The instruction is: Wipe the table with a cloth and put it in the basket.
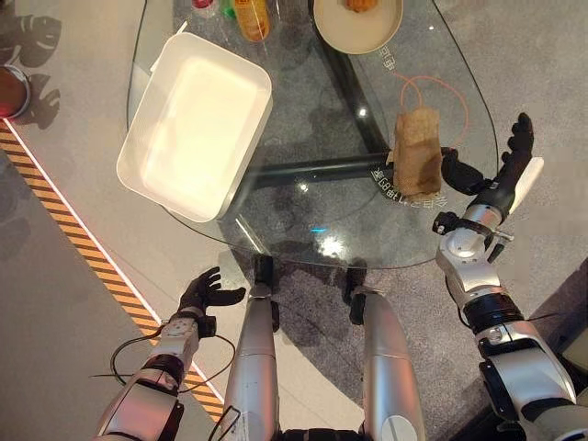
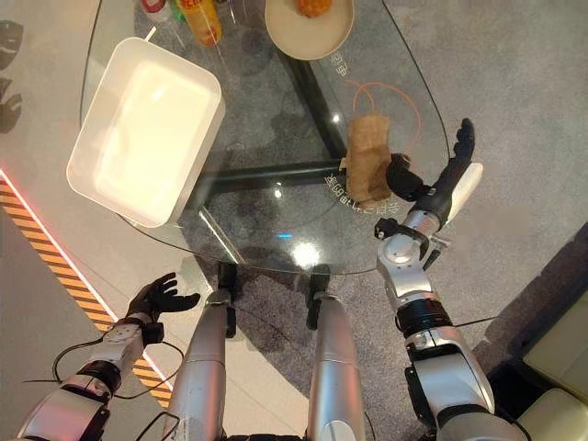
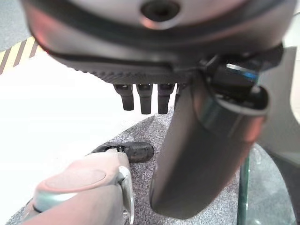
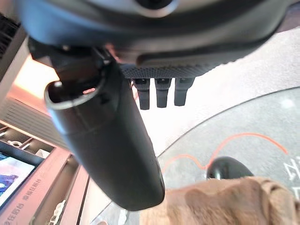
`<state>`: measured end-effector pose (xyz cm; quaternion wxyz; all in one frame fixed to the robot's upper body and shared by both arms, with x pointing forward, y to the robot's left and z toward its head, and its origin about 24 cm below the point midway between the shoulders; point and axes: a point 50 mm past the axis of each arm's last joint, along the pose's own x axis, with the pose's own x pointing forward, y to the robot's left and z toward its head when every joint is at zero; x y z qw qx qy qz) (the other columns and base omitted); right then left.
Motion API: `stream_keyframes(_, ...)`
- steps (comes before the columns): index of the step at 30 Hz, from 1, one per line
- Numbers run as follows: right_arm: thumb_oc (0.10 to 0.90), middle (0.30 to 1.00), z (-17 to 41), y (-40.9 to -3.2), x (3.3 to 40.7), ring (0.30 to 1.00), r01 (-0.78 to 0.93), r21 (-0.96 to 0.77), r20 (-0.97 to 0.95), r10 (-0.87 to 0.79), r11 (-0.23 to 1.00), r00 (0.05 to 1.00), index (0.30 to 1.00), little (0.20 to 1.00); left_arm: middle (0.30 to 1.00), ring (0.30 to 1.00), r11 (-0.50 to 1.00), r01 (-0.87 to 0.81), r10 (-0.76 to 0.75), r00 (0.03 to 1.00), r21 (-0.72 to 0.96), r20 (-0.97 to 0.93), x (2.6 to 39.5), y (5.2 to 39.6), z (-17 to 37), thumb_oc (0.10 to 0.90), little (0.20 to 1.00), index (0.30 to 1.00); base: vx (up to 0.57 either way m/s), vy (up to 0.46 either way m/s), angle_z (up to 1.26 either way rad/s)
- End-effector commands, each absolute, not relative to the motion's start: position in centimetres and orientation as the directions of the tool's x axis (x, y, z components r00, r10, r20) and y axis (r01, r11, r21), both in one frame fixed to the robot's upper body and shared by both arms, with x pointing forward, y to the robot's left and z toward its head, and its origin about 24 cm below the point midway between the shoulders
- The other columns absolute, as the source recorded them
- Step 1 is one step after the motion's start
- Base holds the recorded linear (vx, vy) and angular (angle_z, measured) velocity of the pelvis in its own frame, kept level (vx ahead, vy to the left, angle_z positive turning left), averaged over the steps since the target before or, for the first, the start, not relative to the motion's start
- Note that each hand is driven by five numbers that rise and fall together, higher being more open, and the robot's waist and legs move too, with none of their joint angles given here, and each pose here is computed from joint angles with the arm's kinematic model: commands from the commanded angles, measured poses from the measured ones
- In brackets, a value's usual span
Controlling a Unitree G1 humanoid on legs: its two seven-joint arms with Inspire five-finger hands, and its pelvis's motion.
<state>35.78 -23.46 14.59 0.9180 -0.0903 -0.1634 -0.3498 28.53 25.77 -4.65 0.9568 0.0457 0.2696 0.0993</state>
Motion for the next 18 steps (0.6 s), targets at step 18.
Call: stream_keyframes(18, 0.8, 0.9, 16.0, -21.3, 37.5, 0.9, 0.576, -0.124, 0.352, -0.507, 0.808, 0.787, 0.9, 0.9, 0.9, 0.9, 0.973, -0.162, 0.225, 0.815, 0.163, -0.534, 27.7, 24.8, -5.9, 0.8, 0.9, 0.9, 0.0, 0.0, 0.0)
